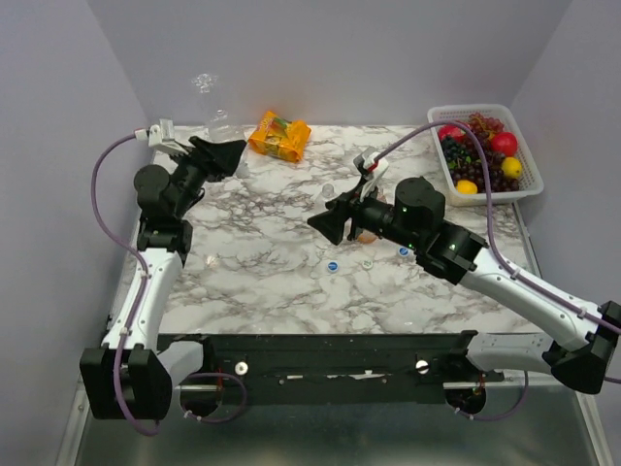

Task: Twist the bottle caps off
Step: Pass from the left arm to the right, then pass from the right arm to the left

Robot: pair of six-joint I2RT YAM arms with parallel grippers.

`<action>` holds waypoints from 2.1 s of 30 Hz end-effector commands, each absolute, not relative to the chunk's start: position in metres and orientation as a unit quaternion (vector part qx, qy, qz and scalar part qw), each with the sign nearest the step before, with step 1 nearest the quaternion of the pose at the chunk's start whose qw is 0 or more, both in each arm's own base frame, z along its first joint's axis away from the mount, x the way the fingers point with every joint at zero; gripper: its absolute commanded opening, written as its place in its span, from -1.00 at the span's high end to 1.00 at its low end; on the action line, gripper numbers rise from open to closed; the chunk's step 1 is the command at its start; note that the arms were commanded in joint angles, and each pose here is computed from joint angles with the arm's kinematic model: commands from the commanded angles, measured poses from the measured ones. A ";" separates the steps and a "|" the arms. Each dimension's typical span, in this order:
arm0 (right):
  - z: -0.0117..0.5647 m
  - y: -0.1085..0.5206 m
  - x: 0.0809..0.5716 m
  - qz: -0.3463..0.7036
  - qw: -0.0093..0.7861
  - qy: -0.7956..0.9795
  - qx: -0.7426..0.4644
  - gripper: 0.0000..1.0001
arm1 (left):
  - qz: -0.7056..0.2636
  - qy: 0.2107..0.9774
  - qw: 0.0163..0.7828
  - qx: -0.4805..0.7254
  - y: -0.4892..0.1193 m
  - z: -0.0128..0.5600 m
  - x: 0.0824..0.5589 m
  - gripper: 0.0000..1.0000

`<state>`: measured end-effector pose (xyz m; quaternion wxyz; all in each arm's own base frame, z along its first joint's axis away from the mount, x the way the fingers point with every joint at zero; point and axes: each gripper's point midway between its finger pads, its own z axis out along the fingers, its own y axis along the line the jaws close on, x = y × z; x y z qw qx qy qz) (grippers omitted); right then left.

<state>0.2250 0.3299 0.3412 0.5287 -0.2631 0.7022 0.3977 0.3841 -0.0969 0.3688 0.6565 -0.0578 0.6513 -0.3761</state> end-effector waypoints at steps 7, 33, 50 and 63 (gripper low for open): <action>0.357 0.362 0.240 0.374 0.558 0.681 -0.291 -0.38 | -0.597 0.527 0.593 -0.119 -0.157 0.409 0.300 -0.01; 0.350 0.385 0.252 0.361 0.547 0.694 -0.300 -0.20 | -0.653 0.528 0.532 -0.107 -0.211 0.394 0.266 0.04; 0.351 0.352 0.275 0.279 0.571 0.733 -0.241 0.99 | -0.571 0.598 0.563 0.008 -0.222 0.374 0.247 -0.98; 0.362 0.292 0.250 0.236 0.541 0.756 -0.284 0.99 | -0.350 0.620 0.683 0.162 -0.165 0.402 0.203 -0.98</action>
